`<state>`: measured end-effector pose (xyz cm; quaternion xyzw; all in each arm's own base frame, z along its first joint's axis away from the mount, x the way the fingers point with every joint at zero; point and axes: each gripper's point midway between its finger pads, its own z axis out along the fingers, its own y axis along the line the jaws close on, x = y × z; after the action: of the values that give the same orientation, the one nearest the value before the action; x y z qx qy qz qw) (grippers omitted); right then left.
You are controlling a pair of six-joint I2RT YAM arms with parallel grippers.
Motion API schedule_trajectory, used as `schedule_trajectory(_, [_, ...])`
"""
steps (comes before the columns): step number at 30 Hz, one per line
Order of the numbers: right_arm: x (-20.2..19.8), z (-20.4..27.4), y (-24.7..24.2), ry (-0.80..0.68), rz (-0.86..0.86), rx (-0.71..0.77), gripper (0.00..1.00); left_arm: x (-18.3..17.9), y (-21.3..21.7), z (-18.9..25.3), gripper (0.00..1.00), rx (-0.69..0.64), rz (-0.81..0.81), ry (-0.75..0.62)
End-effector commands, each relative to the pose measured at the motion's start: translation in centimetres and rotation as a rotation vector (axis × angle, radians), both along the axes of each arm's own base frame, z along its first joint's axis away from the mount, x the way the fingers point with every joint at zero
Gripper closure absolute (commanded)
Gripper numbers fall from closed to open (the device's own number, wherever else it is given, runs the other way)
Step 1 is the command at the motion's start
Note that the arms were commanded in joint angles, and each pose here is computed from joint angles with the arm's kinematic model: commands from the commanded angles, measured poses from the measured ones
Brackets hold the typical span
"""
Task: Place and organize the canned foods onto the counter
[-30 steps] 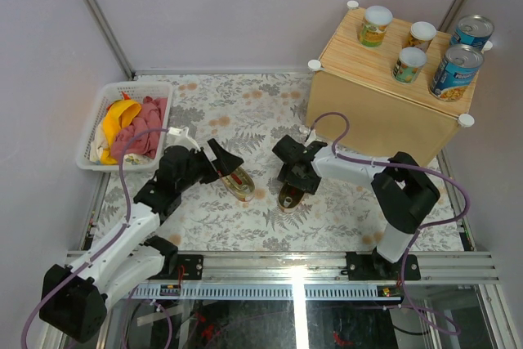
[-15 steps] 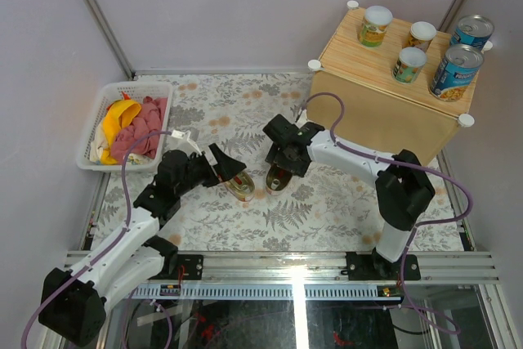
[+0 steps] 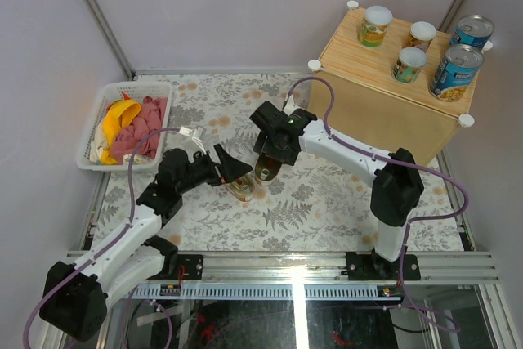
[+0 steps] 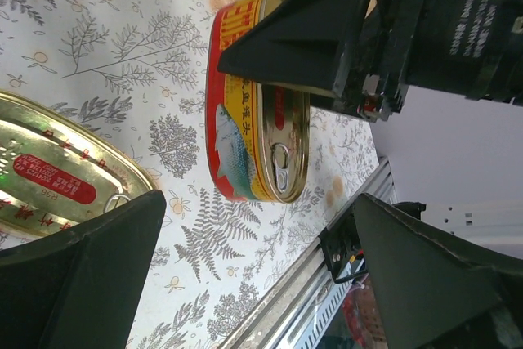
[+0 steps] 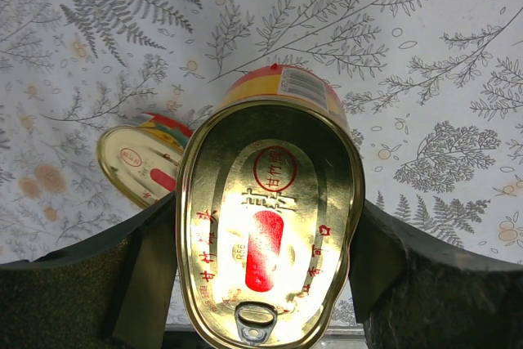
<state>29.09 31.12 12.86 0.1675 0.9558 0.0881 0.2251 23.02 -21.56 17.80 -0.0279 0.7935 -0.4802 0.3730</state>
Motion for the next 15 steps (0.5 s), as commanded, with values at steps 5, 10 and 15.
schedule_trajectory(5, [1.1, 4.6, 1.9, -0.107, 0.009, 0.043, 1.00, -0.7, -1.5, 1.3, 0.00, -0.072, -0.100, -0.048])
schedule_trajectory(10, [1.2, 5.4, 2.8, -0.114, 0.020, 0.049, 1.00, -0.7, -1.8, 1.4, 0.00, -0.094, -0.110, -0.049])
schedule_trajectory(15, [1.2, 6.2, 3.7, -0.124, 0.034, 0.065, 1.00, -0.2, -2.0, 1.4, 0.00, -0.105, -0.106, -0.050])
